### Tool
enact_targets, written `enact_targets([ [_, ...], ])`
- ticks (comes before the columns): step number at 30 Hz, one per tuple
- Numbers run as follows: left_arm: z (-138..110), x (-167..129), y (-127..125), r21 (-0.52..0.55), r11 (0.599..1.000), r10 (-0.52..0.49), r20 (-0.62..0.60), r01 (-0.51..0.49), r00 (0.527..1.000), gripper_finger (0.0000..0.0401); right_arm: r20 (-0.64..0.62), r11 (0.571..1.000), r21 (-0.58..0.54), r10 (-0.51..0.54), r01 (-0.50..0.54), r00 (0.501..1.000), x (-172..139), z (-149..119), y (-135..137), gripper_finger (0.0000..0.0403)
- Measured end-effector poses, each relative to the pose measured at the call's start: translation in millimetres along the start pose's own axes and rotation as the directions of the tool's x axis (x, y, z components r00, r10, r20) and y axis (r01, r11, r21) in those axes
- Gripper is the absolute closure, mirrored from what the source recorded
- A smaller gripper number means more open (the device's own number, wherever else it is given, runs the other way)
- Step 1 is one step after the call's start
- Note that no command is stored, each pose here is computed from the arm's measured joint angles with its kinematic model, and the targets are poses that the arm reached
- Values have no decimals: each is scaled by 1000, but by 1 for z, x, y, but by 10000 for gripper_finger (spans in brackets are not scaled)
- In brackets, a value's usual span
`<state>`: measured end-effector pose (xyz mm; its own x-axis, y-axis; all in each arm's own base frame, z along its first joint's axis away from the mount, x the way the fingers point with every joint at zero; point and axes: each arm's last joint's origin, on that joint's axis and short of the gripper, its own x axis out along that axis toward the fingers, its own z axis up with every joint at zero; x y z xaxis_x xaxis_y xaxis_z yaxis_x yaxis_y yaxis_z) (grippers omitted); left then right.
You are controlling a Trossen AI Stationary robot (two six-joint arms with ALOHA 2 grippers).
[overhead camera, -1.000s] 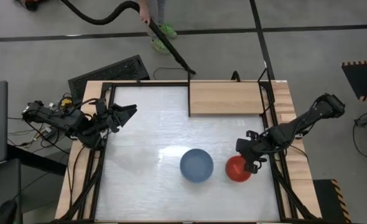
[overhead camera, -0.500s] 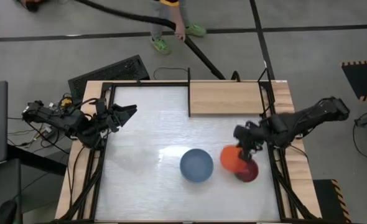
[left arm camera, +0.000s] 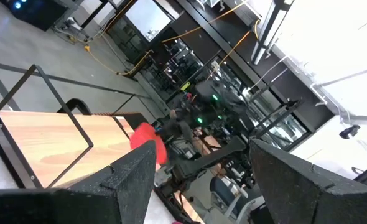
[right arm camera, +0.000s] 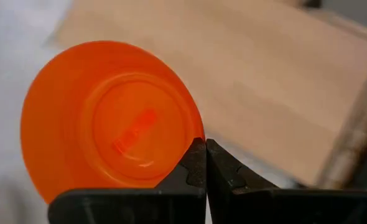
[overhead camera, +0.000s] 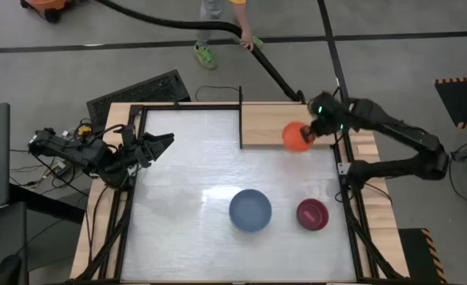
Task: Place and stack bowls onto a shelf
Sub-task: Put the orange transparent bowl on the shelf
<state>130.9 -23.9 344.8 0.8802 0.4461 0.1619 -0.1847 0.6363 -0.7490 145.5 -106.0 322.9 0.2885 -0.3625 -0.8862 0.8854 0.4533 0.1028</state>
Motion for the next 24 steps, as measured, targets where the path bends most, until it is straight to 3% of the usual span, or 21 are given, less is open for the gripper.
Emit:
enact_targets([
  [7,0,0,0,3,1000,1,-1,-1,1000,156,-46,983,136,-115,120,992,18,23,-44,386],
  [13,-1,0,1,16,1000,13,-7,-13,1000,156,89,975,223,-36,15,995,20,39,-41,386],
  [15,-2,0,2,20,1000,15,-10,-15,1000,156,101,990,143,-25,10,995,22,41,-39,386],
  [18,-2,0,1,20,1000,12,-14,-11,1000,156,42,997,-74,-20,24,999,28,42,-39,386],
  [21,-2,0,2,23,1000,14,-16,-14,1000,156,-47,943,-331,-30,12,998,40,45,-37,386],
  [24,-2,0,2,21,1000,13,-15,-13,1000,156,-200,862,-506,-76,-36,977,60,49,-37,386],
])
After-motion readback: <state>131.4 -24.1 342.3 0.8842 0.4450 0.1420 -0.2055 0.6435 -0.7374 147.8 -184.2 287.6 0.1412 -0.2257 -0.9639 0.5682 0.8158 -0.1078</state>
